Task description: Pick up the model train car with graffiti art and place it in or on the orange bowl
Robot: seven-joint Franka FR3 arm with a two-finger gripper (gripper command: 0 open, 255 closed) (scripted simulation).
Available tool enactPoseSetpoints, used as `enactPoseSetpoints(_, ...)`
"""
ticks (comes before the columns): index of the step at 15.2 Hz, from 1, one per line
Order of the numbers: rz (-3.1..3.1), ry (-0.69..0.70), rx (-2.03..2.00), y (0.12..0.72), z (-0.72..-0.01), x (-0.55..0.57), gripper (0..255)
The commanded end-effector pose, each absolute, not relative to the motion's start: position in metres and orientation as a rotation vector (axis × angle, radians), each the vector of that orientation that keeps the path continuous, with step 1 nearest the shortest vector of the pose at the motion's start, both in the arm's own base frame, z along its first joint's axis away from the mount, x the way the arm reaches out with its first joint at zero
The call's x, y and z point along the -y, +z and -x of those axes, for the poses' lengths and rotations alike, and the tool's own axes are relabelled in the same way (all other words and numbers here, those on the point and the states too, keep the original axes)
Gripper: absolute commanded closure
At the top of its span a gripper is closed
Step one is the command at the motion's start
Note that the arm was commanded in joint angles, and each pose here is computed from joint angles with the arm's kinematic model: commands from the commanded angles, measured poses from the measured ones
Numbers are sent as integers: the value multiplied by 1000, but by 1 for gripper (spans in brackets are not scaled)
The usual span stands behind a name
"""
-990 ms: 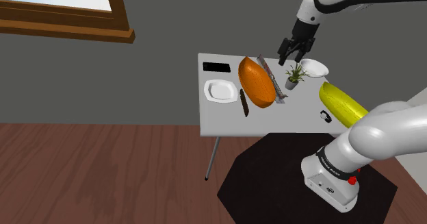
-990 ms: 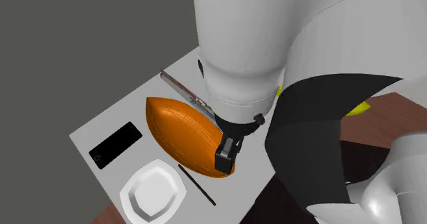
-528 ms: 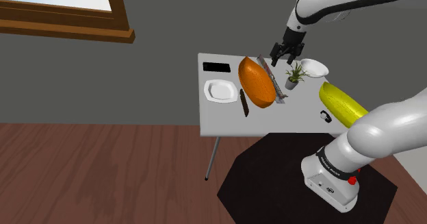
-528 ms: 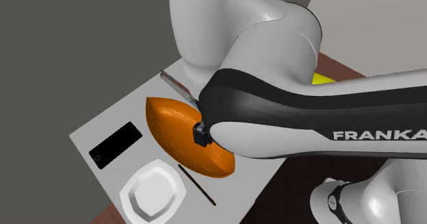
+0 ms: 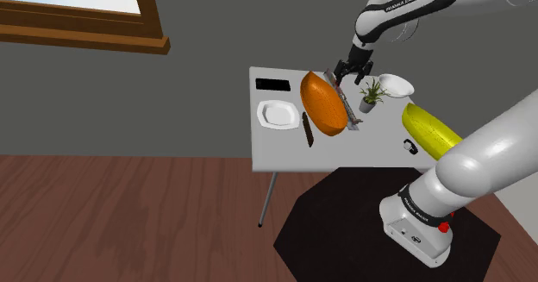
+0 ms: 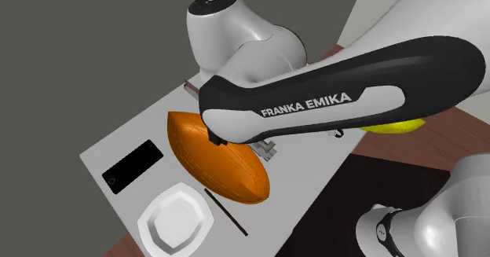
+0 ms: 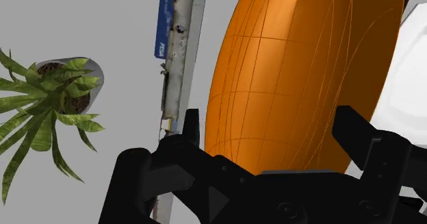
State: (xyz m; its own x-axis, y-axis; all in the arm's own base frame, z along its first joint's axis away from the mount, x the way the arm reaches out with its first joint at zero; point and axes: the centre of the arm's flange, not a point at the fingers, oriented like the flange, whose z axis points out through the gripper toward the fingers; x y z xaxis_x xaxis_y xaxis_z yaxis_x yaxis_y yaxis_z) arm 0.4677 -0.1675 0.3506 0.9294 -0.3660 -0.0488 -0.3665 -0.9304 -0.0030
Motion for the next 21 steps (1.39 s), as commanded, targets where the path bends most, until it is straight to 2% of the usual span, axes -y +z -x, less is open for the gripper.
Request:
enactPoseSetpoints(1,3069,67,-622,334,-477,185,0)
enactPoseSetpoints(14,3024,29,-864,231,-540,302,0)
enactPoseSetpoints(21,3024,29,-866,198,-540,303,0)
